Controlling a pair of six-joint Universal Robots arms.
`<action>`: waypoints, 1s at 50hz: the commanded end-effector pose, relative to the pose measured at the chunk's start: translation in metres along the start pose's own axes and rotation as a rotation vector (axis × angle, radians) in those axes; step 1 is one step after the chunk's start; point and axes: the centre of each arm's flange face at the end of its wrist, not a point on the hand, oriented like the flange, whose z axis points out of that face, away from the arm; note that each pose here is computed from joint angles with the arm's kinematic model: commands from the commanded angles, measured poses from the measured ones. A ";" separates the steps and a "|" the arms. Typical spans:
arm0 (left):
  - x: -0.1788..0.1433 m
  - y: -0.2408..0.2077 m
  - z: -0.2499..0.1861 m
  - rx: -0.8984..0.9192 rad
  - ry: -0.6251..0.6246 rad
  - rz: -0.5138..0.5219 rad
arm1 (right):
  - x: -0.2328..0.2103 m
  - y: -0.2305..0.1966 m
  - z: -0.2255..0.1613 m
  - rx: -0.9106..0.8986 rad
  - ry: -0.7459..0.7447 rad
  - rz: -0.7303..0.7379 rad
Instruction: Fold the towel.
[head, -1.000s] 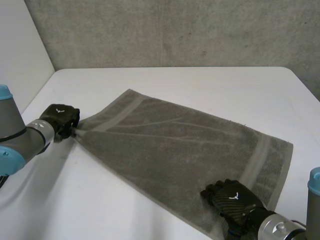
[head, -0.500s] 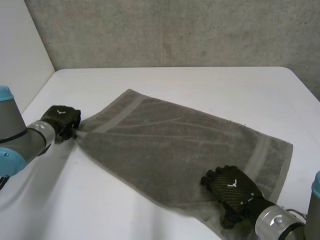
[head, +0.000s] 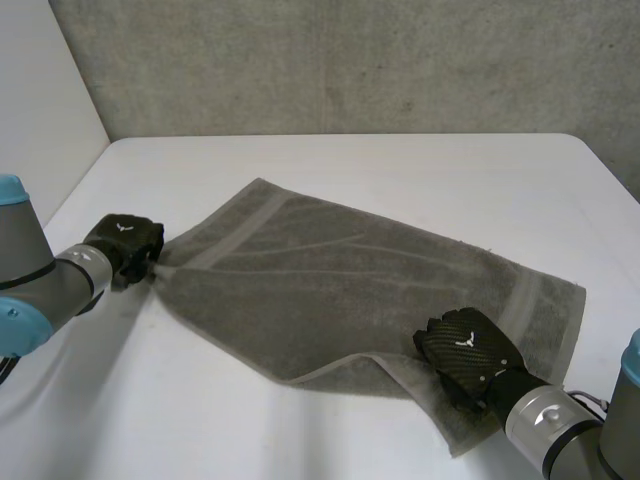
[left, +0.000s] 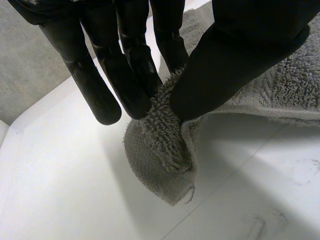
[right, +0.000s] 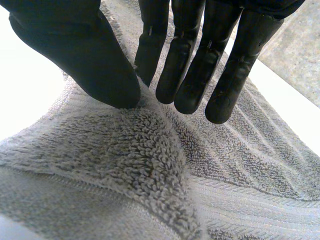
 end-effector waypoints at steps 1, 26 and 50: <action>0.001 -0.001 -0.004 -0.007 0.004 -0.001 | 0.016 -0.003 0.006 -0.001 0.042 0.000; 0.045 -0.021 -0.108 -0.145 0.177 -0.029 | 0.089 -0.012 -0.010 -0.455 -0.137 0.007; 0.021 -0.161 -0.045 0.417 0.001 0.121 | 0.200 -0.129 0.050 0.189 0.450 -0.185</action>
